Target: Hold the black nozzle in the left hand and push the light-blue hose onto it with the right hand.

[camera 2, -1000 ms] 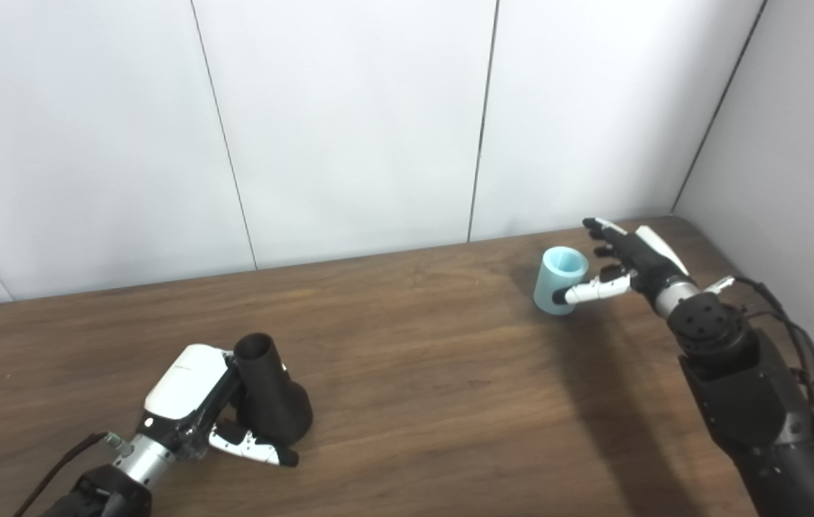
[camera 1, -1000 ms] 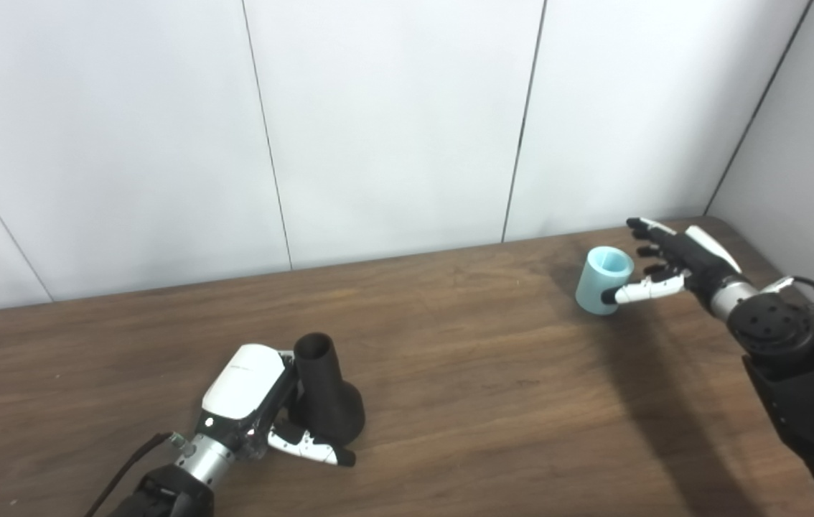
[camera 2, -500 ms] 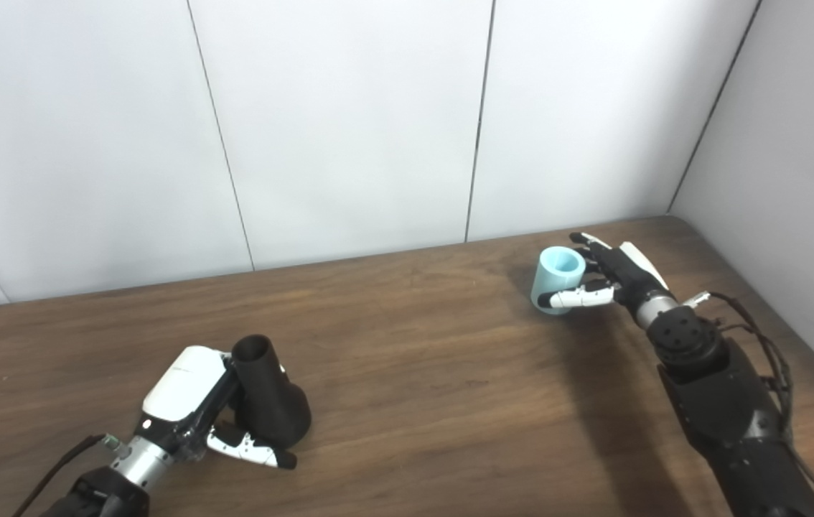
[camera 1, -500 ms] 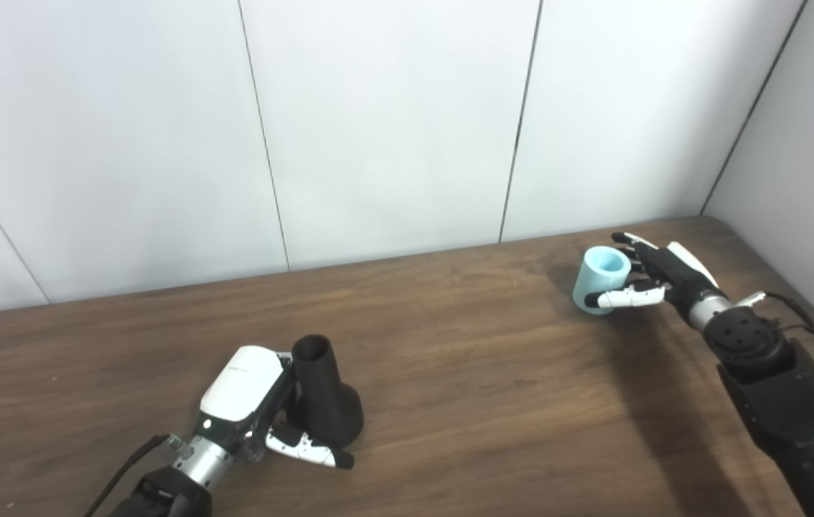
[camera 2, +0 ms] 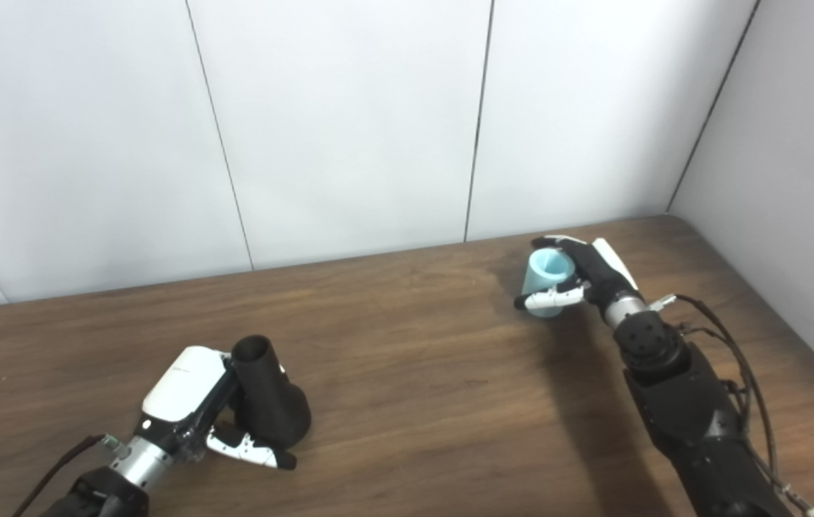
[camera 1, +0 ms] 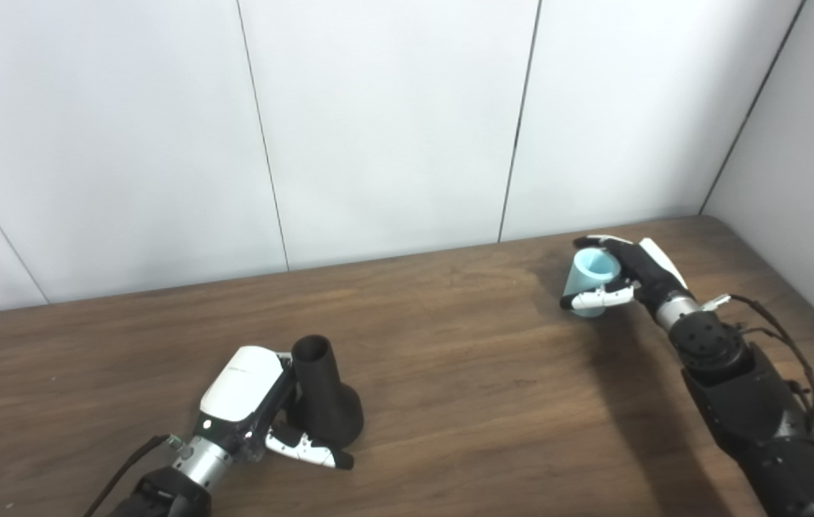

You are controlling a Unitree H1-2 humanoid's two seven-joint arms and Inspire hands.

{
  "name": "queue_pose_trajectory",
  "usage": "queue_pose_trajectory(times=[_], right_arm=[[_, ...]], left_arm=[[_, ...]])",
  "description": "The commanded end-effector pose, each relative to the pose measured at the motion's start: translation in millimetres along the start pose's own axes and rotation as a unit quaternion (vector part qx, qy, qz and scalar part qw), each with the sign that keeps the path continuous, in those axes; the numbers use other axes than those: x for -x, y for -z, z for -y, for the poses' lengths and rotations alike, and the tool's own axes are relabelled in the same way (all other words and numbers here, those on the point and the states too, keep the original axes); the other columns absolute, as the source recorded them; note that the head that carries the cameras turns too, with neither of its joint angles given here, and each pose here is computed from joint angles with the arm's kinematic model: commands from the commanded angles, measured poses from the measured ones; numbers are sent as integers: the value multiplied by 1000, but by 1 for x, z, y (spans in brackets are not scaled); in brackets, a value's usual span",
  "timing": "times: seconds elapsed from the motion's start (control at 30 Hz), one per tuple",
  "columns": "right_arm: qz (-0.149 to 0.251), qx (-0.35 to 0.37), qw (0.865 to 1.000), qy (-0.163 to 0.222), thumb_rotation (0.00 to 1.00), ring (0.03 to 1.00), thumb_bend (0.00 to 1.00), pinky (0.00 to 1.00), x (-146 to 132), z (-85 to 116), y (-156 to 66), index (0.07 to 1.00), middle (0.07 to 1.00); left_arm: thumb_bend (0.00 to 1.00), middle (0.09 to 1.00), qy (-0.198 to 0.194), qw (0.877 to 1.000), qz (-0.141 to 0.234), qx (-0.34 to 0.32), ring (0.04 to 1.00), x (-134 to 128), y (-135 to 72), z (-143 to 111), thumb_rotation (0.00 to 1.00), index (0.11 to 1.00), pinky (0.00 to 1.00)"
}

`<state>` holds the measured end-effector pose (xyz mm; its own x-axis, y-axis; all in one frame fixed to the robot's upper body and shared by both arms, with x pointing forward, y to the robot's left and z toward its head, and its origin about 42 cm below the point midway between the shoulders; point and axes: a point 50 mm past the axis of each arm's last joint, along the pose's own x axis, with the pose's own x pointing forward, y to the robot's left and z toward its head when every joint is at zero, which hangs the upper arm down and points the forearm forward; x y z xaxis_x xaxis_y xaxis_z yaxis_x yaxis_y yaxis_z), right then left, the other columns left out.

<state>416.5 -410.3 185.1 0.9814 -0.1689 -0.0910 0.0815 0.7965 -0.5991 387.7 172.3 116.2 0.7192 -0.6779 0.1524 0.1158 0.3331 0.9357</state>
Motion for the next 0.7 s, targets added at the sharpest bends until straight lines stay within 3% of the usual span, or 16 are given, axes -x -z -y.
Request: queue_pose_trajectory(times=[0.0, 0.07, 0.13, 0.53, 0.67], right_arm=[[48, 11, 999, 1, 24, 605, 748, 552, -9, 9, -24, 667, 630], [52, 10, 999, 0, 5, 464, 573, 419, -9, 9, -25, 544, 481], [53, 9, 999, -3, 0, 396, 534, 352, -9, 9, -25, 512, 443], [75, 11, 997, 15, 0, 393, 526, 351, -6, 2, -23, 518, 428], [97, 0, 995, 27, 0, 395, 515, 362, -4, 0, -27, 540, 472]], left_arm=[[521, 416, 158, 987, -36, 23, 529, 66, -2, 78, 0, 516, 424], [521, 420, 157, 987, -35, 25, 535, 65, -2, 78, 0, 517, 428], [521, 420, 157, 987, -36, 25, 535, 65, -2, 79, 0, 516, 427], [521, 413, 161, 986, -43, 24, 510, 63, -1, 76, 0, 513, 423], [521, 412, 160, 986, -41, 24, 515, 63, -2, 76, 0, 513, 427]])
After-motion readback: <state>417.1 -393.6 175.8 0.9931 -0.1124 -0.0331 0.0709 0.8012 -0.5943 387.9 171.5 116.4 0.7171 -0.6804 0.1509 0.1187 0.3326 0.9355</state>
